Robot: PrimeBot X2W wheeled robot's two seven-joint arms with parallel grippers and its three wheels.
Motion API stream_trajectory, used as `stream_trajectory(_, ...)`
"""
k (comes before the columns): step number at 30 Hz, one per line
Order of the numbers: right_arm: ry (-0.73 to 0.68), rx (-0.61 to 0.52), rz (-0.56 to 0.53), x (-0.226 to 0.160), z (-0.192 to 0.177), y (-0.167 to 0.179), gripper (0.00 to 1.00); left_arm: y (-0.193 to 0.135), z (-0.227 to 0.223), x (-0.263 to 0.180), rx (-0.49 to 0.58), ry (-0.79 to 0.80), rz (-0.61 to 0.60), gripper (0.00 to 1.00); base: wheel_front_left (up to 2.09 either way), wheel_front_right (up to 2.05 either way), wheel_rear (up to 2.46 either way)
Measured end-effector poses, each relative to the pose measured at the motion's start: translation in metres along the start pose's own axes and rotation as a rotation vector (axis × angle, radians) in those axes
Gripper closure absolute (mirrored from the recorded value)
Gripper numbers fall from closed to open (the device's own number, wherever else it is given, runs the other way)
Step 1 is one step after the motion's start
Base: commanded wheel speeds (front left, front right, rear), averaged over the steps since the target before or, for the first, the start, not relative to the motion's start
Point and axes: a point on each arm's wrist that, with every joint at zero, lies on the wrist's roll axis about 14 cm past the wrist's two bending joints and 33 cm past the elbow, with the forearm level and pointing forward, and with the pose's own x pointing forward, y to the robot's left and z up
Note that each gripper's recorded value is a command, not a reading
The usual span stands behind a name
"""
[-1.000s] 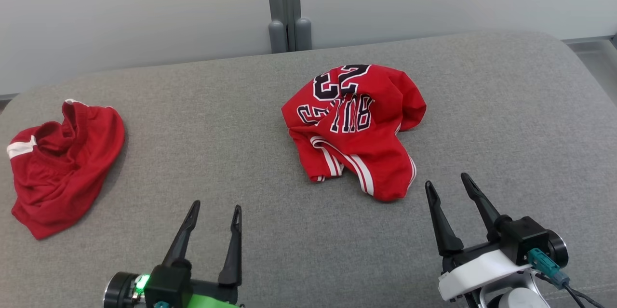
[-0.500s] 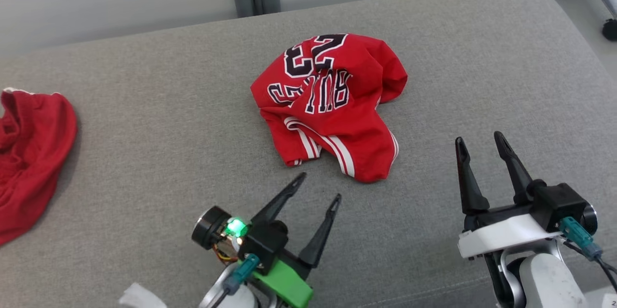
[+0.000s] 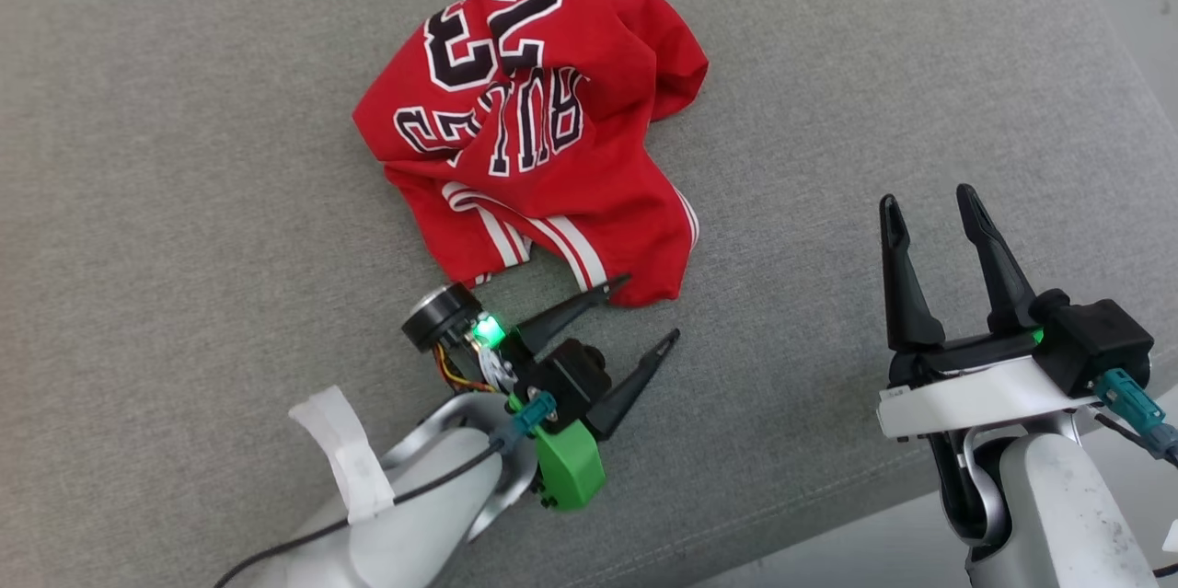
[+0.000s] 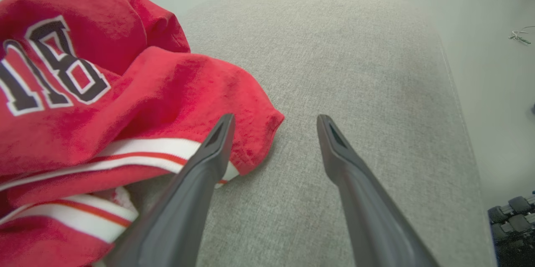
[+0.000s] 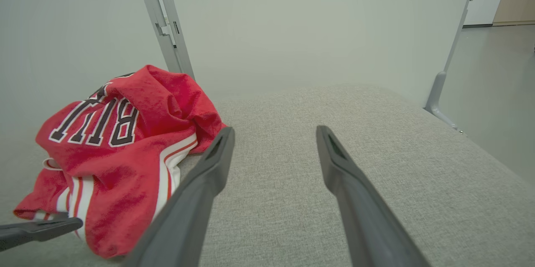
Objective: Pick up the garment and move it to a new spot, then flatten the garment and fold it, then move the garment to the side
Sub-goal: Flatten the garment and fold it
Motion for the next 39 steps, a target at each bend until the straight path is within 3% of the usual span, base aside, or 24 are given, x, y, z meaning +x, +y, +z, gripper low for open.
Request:
stream_trajectory(8,0.058,-0.022,-0.036,0.01,-0.022,-0.014,0.0,0.03,-0.043,0.028,-0.059,0.086,0.005,0.0,0.0,0.0,0.0)
stream_trajectory(9,0.067,-0.026,-0.041,0.01,-0.025,-0.015,0.0,0.031,-0.049,0.03,-0.09,0.099,0.007,0.2,0.0,0.0,0.0)
stream_trajectory(10,0.073,-0.028,-0.044,0.01,-0.027,-0.017,0.0,0.031,-0.052,0.033,-0.098,0.105,0.003,0.52,0.0,0.0,0.0)
stream_trajectory(11,0.076,-0.032,-0.048,0.01,-0.029,-0.019,0.0,0.032,-0.052,0.037,-0.097,0.103,-0.004,1.0,0.0,0.0,0.0)
stream_trajectory(16,0.066,-0.042,-0.067,0.011,-0.025,-0.026,0.0,0.041,-0.032,0.048,-0.131,0.038,0.012,1.0,0.0,0.0,0.0)
stream_trajectory(21,0.043,-0.023,-0.055,0.009,-0.016,-0.021,0.0,0.032,0.022,0.054,-0.137,-0.092,-0.03,1.0,0.0,0.0,0.0)
stream_trajectory(35,-0.061,0.04,-0.05,-0.014,0.026,-0.015,0.0,0.075,0.317,0.056,0.047,-0.553,-0.071,1.0,0.0,0.0,0.0)
stream_trajectory(39,-0.079,0.036,-0.08,-0.021,0.032,-0.025,0.0,0.078,0.36,0.044,0.064,-0.629,-0.06,1.0,0.0,0.0,0.0)
